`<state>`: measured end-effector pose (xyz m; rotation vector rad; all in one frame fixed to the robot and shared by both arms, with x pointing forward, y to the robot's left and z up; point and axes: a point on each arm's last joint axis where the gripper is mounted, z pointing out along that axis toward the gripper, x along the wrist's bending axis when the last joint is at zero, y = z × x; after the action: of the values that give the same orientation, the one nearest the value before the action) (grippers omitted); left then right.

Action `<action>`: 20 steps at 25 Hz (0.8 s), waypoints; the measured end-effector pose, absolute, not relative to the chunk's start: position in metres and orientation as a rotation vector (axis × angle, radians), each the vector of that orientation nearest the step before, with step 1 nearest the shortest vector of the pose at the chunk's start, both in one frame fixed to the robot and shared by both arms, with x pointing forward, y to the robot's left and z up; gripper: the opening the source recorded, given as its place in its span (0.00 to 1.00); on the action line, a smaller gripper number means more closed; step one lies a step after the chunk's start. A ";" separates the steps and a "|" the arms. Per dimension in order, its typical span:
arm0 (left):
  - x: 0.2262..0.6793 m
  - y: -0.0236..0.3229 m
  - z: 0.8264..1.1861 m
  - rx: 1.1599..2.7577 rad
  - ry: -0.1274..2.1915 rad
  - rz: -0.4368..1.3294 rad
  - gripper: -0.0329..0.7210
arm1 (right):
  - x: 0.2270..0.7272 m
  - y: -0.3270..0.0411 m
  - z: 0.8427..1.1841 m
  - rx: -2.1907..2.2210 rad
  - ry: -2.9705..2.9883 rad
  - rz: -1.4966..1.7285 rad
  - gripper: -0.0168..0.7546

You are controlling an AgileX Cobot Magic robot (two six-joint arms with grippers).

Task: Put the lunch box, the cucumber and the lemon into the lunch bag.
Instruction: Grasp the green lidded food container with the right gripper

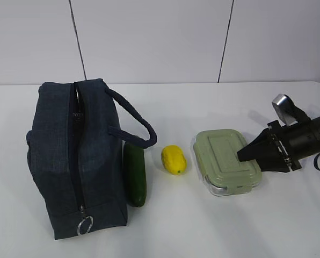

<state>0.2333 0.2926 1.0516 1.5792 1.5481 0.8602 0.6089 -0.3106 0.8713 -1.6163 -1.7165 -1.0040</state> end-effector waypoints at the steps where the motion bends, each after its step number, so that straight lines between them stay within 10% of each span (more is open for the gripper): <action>1: 0.233 0.293 1.052 1.579 1.548 0.860 0.36 | 0.609 -0.311 0.871 -1.616 -1.717 -1.004 0.52; 20: 0.233 0.293 1.052 1.579 1.548 0.860 0.36 | 0.609 -0.311 0.871 -1.616 -1.717 -1.004 0.52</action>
<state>0.2333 0.2926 1.0516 1.5792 1.5481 0.8602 0.6089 -0.3106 0.8713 -1.6163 -1.7165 -1.0040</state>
